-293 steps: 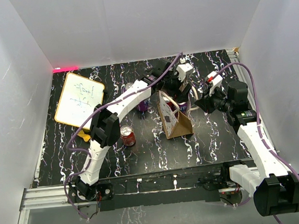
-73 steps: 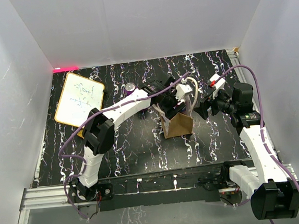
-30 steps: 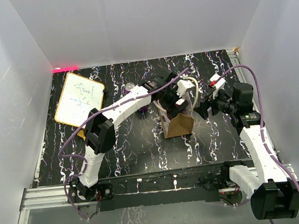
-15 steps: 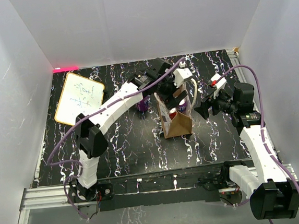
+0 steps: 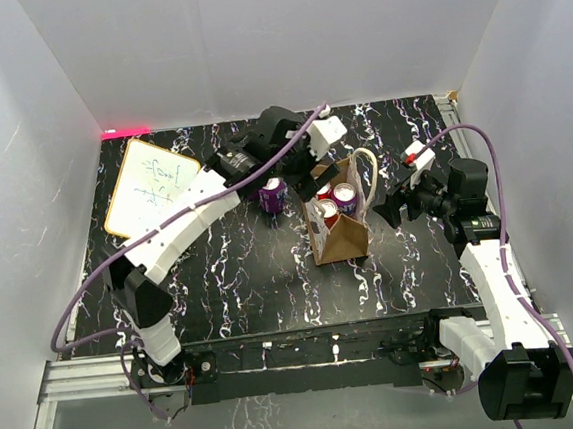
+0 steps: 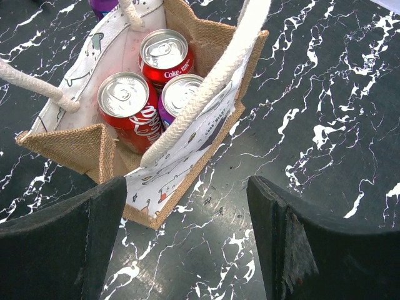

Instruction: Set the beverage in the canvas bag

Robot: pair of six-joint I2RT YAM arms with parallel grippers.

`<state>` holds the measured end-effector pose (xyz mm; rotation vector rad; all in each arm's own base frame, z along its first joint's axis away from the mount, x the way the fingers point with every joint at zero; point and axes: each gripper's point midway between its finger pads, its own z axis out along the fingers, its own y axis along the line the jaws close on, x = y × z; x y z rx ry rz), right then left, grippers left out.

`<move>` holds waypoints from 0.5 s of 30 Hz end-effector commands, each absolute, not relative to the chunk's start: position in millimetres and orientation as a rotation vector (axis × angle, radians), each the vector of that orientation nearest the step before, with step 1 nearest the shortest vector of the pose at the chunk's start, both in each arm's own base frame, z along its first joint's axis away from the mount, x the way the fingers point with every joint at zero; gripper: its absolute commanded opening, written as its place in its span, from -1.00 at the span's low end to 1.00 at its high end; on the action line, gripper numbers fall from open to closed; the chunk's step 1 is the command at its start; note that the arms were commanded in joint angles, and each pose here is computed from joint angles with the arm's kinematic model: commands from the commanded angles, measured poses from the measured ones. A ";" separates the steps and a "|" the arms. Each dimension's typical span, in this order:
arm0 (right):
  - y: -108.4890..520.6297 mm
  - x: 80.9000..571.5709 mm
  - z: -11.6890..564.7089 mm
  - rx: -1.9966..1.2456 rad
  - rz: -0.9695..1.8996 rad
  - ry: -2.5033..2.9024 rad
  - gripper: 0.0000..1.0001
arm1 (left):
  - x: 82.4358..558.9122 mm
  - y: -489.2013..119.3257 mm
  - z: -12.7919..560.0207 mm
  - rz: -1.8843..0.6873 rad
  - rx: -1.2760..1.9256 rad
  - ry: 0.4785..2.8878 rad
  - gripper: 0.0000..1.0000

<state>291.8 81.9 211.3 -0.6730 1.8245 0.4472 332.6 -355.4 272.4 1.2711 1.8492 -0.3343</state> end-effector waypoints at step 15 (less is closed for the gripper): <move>79.3 297.2 225.0 -0.678 0.419 1.758 0.62 | 429.0 -222.1 268.3 -0.327 0.652 2.049 0.94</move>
